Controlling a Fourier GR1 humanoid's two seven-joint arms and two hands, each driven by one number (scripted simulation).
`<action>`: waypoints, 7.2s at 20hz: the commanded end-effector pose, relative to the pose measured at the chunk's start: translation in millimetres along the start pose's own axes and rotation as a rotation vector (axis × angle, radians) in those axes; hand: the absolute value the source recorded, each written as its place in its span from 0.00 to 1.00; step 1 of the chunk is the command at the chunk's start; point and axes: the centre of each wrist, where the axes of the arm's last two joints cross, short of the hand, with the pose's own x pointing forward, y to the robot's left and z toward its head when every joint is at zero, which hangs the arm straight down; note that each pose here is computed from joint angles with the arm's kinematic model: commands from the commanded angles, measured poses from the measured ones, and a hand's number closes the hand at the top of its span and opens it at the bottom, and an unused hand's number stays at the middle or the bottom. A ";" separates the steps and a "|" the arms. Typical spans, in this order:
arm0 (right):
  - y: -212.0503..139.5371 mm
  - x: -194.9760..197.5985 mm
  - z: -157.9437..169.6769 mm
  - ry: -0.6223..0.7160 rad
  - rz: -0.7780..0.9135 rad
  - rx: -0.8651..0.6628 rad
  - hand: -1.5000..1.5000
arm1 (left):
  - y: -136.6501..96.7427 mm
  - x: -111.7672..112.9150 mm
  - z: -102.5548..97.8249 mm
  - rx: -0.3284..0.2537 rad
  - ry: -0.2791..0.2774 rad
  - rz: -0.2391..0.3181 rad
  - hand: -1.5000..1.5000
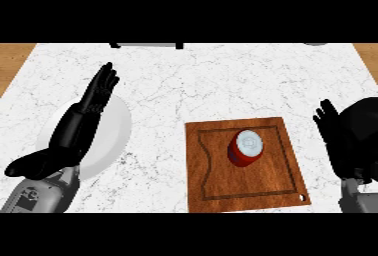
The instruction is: Pick the can from the cutting board and place it in the pot
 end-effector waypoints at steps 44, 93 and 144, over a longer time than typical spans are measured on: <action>58.5 134.6 -54.1 -0.619 1.092 1.216 0.00 | 37.6 -14.6 8.7 0.323 0.200 0.109 0.50; 153.2 24.2 -31.0 -0.894 1.090 1.204 1.00 | 58.6 -20.7 -6.7 0.329 0.188 0.104 0.50; -103.6 160.8 31.8 -0.037 1.073 -0.935 1.00 | 62.6 -30.9 13.8 0.333 0.186 0.103 0.50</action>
